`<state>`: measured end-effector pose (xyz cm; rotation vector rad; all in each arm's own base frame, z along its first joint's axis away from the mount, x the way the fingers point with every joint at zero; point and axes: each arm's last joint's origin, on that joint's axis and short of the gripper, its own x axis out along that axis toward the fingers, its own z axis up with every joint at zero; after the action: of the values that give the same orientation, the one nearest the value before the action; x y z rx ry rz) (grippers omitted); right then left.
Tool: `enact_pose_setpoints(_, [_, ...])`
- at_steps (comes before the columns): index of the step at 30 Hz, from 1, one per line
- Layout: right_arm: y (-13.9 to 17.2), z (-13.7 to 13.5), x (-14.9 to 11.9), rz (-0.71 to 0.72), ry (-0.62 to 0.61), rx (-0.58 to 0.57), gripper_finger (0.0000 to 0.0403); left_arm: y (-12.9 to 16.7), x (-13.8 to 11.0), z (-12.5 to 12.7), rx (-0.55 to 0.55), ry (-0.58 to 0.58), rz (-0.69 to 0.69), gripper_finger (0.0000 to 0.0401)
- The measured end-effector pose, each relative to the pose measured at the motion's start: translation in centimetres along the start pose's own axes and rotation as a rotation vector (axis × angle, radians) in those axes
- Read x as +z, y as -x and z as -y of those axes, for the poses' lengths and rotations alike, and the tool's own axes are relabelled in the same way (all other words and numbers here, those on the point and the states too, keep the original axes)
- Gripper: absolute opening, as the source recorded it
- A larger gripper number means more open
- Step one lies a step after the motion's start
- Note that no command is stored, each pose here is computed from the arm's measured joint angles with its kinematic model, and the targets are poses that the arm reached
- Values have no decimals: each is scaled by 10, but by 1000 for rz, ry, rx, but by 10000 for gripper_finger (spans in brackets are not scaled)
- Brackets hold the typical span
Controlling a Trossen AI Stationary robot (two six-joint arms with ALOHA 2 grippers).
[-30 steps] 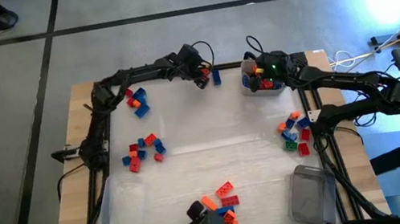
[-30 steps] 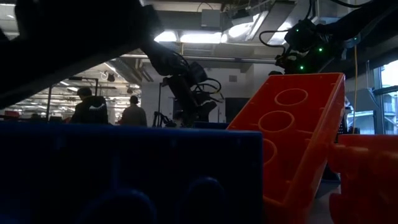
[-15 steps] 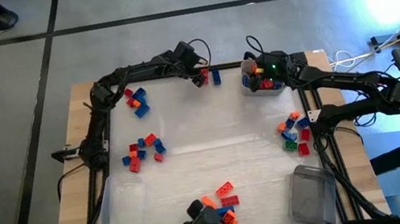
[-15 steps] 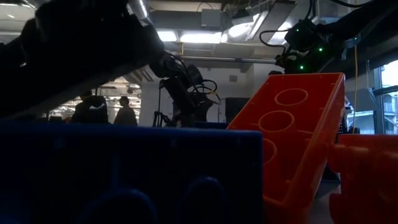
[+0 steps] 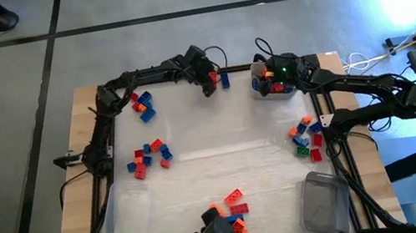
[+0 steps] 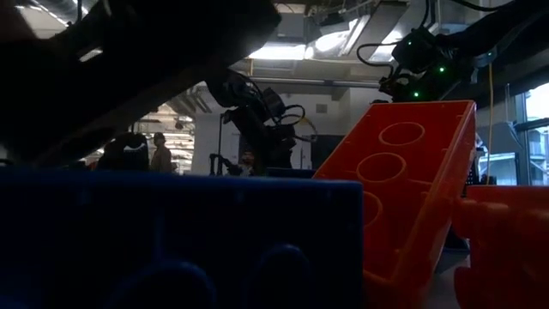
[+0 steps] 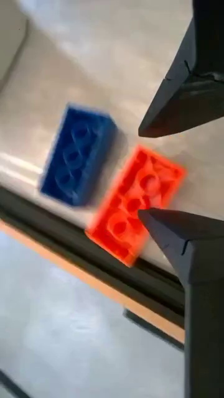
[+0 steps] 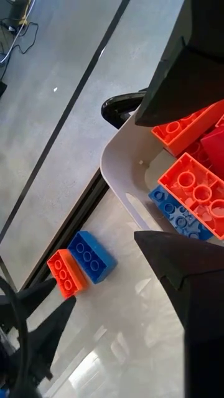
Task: Sort blocks by size
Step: Put the orange game piece into the gray bin
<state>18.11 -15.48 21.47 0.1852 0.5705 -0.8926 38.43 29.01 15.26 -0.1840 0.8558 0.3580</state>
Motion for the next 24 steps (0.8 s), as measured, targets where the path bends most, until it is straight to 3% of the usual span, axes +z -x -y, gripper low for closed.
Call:
enact_pose_setpoints(6, [0, 0, -2, -16, 4, -1, 285, 2, 2, -2, 9, -77, 13, 121])
enact_pose_setpoints(15, [0, 0, -2, -25, 5, -1, 285, 4, 0, -12, 12, -303, 16, 14])
enact_pose_setpoints(18, [0, 0, -2, -25, 5, -1, 285, 0, -1, -15, -39, -363, 44, 5])
enact_pose_setpoints(24, [0, 0, -2, -25, 5, -1, 285, -1, 1, -16, -64, -369, 97, 2])
